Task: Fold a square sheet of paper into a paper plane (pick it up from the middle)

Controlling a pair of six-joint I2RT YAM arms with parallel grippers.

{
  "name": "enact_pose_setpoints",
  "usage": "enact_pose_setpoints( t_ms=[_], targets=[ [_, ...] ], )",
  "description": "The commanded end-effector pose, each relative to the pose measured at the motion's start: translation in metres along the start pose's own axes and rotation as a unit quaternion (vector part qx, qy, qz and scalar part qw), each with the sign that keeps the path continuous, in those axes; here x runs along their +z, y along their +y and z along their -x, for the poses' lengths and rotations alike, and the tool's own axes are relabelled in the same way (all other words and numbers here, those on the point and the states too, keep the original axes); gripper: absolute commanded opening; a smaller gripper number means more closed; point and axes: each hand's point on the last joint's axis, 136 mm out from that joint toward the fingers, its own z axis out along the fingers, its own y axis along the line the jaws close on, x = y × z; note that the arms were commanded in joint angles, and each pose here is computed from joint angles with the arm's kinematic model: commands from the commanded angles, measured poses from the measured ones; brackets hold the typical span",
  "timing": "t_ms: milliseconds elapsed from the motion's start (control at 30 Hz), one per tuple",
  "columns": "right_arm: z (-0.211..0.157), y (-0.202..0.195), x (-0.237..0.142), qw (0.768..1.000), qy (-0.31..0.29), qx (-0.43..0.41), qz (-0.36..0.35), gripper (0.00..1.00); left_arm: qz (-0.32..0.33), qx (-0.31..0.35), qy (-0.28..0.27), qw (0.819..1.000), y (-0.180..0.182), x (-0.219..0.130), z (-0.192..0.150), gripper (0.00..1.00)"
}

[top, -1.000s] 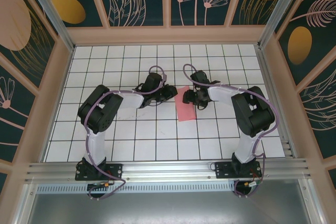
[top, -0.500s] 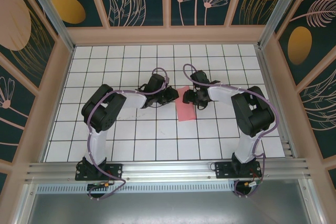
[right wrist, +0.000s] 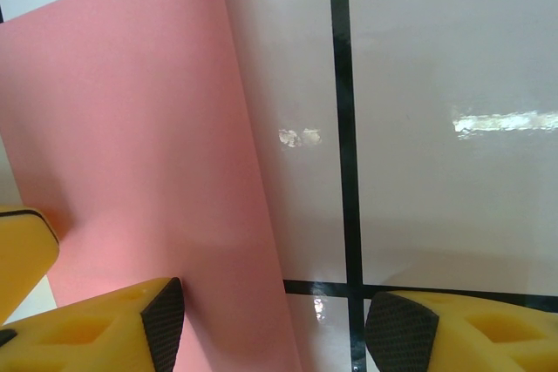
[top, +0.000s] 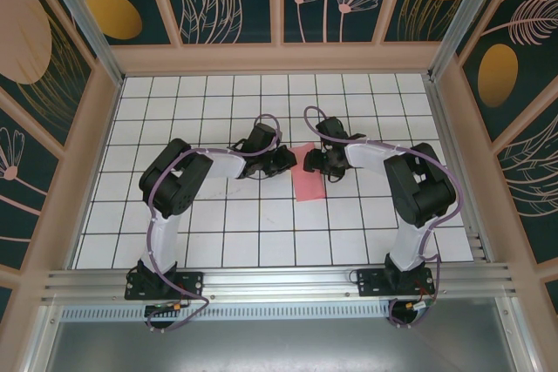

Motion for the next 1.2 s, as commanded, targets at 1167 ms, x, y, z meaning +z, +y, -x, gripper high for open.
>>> enact_pose_setpoints(
  t_ms=[1167],
  targets=[
    [0.041, 0.036, -0.064, 0.984, -0.077, 0.042, 0.157, 0.44, 0.216, -0.033, 0.031, 0.975, 0.095, 0.003, -0.031, 0.00]
  ],
)
